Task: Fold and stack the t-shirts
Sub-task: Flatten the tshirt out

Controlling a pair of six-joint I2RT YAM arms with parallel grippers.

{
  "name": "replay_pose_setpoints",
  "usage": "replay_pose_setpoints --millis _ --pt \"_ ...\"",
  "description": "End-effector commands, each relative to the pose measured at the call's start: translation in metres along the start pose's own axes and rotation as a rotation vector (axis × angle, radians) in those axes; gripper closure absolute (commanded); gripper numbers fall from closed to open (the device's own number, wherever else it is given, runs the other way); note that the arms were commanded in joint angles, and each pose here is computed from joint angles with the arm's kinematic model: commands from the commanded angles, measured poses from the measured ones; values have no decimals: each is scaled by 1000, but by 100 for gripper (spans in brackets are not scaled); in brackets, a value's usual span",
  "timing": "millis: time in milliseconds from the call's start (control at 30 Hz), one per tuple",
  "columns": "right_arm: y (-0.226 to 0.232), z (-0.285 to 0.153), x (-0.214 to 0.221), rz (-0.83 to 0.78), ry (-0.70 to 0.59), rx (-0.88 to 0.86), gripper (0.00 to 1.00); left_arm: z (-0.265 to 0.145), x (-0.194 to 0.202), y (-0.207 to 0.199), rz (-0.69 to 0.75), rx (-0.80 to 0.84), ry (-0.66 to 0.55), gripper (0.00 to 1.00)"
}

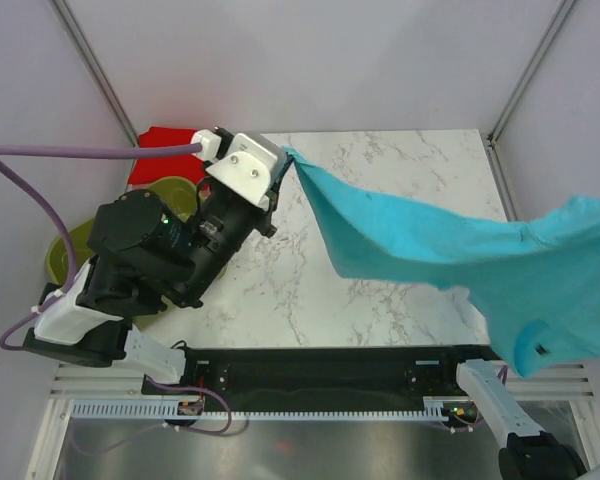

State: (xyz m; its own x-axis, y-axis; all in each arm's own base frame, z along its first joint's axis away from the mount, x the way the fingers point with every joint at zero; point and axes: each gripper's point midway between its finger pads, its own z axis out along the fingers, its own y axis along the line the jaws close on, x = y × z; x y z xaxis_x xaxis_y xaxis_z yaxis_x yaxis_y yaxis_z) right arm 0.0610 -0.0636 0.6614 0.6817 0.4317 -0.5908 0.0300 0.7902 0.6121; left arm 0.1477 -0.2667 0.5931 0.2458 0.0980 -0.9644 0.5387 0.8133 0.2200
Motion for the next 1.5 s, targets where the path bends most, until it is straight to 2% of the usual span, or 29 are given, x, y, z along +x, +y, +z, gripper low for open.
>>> replay_pose_setpoints --millis 0,67,133,167,267,367,467,500,567,600,667,700,767,867,1000,1133,1233,1333,1433,1467 --pt "-8 24 44 -76 100 45 100 6 31 -11 178 -58 101 98" --pt "-10 31 64 -121 147 45 100 8 32 -9 147 -50 94 98" --pt "-12 45 92 -170 213 45 100 17 38 7 93 -74 93 98" --pt "-12 50 103 -184 237 44 100 26 47 27 64 -132 105 98" --pt "-14 74 150 -235 328 41 100 43 66 40 46 -121 115 98" --pt "-22 104 205 -284 400 63 100 71 96 59 27 -136 158 98" --pt "-21 125 227 -295 405 59 100 107 132 56 40 -105 227 98" --pt "-23 135 248 -310 431 63 100 119 144 66 34 -106 245 98" --pt "-18 150 259 -298 422 48 100 143 172 76 46 -128 307 98" --pt "-24 161 283 -299 451 75 100 149 172 97 32 -156 300 98" --pt "-21 179 289 -279 439 73 100 161 181 115 -17 -175 307 98" --pt "-23 189 318 -278 491 53 100 168 184 139 -40 -196 300 98" --pt "-19 210 331 -248 495 29 100 169 187 169 -85 -242 297 98" --pt "-27 233 320 -245 450 29 100 167 182 185 -108 -241 281 98" --pt "-29 244 306 -237 400 -2 100 163 182 182 -103 -212 285 98" --pt "-35 237 302 -241 409 -18 100 156 185 174 -124 -181 303 98" --pt "-31 225 282 -255 393 -27 100 141 165 167 -157 -144 266 98" --pt "-19 205 242 -265 343 -32 100 125 141 160 -180 -107 211 98" --pt "-3 179 193 -253 272 -39 100 97 100 149 -199 -33 113 98" --pt "9 161 161 -235 217 -58 100 89 89 146 -205 -18 87 98"
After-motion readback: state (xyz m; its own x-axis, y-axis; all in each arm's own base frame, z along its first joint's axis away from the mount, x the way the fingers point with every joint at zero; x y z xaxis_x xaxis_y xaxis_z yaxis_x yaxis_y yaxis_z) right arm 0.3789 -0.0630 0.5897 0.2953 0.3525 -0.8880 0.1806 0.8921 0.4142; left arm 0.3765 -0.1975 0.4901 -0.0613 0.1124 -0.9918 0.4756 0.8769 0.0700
